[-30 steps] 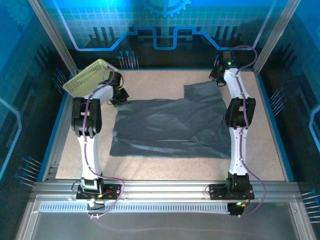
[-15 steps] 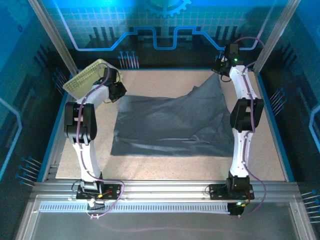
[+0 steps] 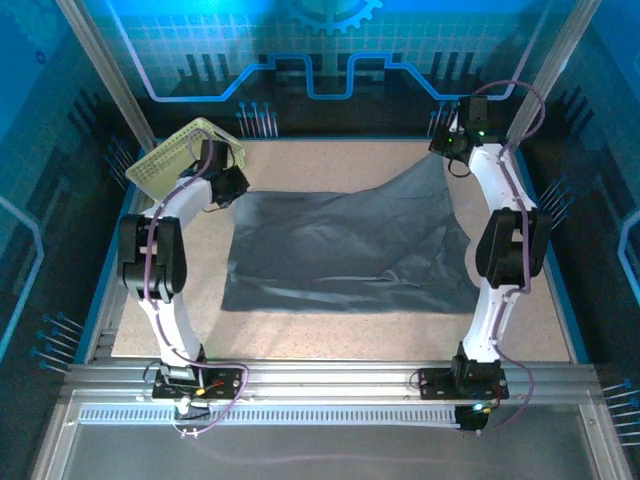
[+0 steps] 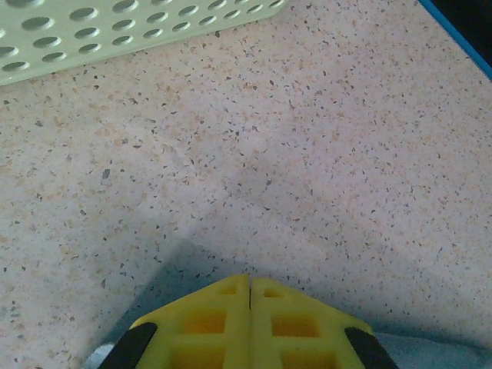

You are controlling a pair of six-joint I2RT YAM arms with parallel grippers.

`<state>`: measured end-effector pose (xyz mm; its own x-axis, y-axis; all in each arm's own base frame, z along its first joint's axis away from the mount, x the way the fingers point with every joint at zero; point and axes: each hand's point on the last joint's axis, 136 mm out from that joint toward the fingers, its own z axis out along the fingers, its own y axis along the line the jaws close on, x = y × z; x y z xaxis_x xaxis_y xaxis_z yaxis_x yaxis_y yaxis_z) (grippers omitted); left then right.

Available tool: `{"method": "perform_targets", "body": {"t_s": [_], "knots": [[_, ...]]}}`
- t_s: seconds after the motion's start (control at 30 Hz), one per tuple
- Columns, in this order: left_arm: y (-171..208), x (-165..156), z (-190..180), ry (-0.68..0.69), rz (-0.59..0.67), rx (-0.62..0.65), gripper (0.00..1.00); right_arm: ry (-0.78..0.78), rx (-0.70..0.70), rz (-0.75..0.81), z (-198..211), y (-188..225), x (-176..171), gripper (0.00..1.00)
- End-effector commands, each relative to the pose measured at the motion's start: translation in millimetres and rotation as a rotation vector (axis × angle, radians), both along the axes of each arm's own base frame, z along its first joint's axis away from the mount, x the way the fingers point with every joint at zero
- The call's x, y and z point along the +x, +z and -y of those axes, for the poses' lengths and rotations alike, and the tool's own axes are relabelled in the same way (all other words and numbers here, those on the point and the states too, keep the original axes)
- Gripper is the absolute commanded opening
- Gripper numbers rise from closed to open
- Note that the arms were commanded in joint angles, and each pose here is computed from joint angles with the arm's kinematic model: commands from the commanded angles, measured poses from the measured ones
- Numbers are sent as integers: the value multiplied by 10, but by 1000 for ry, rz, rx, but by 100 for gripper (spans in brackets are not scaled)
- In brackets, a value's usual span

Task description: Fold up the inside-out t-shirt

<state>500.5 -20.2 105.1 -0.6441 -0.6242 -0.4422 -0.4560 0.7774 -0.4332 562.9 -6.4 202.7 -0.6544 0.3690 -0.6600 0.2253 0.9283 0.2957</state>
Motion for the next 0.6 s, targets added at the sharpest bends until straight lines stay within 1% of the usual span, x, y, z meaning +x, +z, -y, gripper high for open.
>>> {"method": "perform_targets", "body": {"t_s": [0.0, 0.2, 0.33, 0.57], "knots": [[242, -11, -29, -5, 92, -14, 0, 5, 8, 72, 76, 195, -76, 0], [223, -168, -47, 3, 135, -19, 0, -37, 46, 69, 181, 152, -459, 0], [211, -268, -75, 5, 147, 1, 0, -79, 59, 57, 254, 85, -749, 0], [145, -551, -173, 55, 172, 33, 0, -201, 105, 12, 411, -162, -1374, 0]]}}
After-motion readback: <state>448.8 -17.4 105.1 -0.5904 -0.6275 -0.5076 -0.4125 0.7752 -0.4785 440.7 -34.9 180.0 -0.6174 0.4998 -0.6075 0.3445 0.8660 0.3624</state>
